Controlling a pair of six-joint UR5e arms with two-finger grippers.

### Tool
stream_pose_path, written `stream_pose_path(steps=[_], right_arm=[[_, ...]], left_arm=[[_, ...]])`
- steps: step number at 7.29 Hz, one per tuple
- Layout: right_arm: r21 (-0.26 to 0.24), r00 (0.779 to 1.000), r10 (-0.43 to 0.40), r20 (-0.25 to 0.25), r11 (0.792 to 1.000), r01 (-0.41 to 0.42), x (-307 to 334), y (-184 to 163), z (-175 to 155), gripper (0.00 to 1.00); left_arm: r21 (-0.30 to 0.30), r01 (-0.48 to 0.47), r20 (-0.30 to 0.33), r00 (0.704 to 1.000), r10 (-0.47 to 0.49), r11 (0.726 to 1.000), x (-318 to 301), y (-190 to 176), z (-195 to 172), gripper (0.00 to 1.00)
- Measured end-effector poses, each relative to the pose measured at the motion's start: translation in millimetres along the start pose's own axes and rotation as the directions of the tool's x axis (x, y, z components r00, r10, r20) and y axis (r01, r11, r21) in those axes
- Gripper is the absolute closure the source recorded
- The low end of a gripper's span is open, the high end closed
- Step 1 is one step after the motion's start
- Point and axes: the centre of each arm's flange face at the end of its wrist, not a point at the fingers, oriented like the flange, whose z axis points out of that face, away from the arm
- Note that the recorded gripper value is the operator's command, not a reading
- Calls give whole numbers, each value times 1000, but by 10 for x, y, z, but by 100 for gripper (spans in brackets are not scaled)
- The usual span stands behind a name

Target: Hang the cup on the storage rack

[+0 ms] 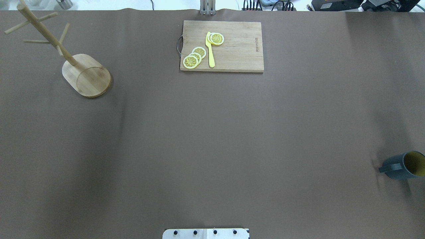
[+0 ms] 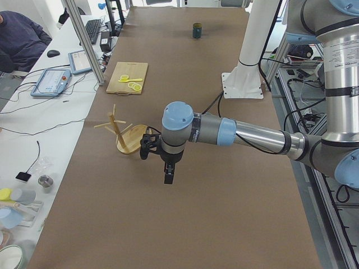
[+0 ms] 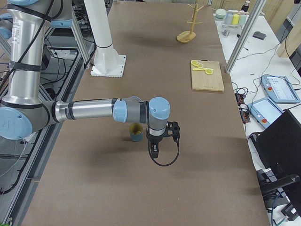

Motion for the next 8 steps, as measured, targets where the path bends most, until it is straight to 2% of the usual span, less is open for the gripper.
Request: stream_pose_path(steps=[1, 3, 4, 6, 8], right_arm=[[17, 1000, -14, -1, 1000, 14, 20, 50, 24, 0], [104, 996, -85, -20, 991, 87, 23, 119, 23, 0], [131, 994, -108, -25, 985, 110, 2, 106, -3, 0], [158, 991, -135, -25, 978, 137, -39, 96, -44, 0], [187, 989, -147, -32, 971, 151, -92, -42, -154, 0]], left_arm=[[-2, 2, 0, 1000, -2, 1000, -5, 17, 4, 1], [-3, 3, 0, 1000, -3, 1000, -10, 57, 7, 1], [-1, 0, 2, 1000, 0, 1000, 2, 56, -1, 1], [4, -7, 5, 1000, 7, 1000, 15, 18, -8, 1], [47, -46, 4, 999, 46, 998, 70, -79, -69, 1]])
